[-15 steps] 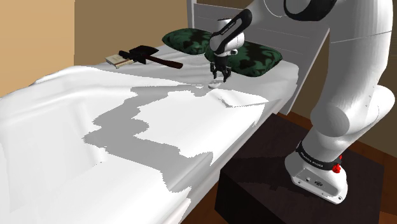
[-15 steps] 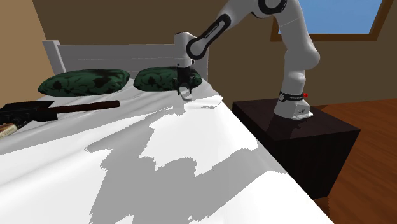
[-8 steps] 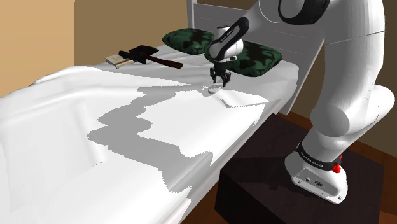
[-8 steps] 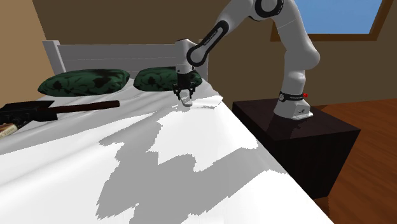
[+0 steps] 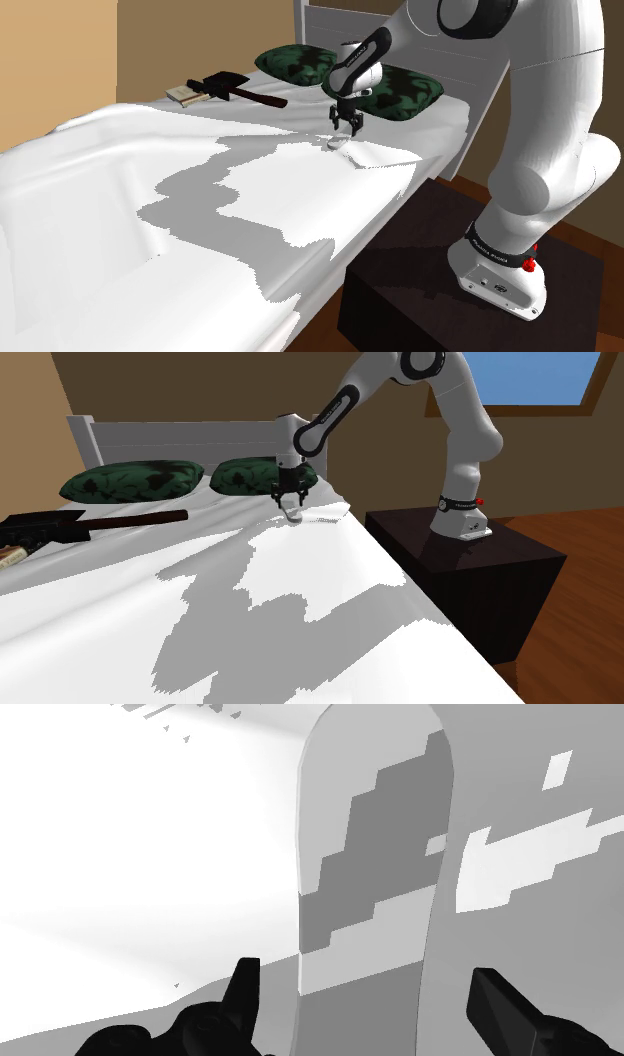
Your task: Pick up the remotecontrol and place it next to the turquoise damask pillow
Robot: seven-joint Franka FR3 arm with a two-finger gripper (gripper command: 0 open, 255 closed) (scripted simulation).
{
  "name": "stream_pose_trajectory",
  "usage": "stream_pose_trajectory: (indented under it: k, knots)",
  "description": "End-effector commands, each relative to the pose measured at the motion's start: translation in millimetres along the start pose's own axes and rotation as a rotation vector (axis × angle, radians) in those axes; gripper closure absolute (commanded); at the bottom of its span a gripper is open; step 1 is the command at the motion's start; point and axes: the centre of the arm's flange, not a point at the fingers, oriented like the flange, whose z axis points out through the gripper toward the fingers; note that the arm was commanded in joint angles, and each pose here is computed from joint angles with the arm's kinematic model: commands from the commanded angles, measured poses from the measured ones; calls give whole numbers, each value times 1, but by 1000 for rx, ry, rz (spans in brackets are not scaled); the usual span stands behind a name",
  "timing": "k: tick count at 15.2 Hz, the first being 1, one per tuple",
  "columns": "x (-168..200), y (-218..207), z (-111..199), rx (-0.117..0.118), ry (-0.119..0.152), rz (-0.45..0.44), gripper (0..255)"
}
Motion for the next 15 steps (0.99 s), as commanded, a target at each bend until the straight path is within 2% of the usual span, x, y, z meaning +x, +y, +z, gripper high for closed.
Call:
stream_pose_trajectory:
  k: [1, 4, 8, 15]
  knots:
    - [0, 0, 0, 0, 0, 0, 0]
    - [0, 0, 0, 0, 0, 0, 0]
    - [0, 0, -50, 0, 0, 0, 0]
    - [0, 0, -50, 0, 0, 0, 0]
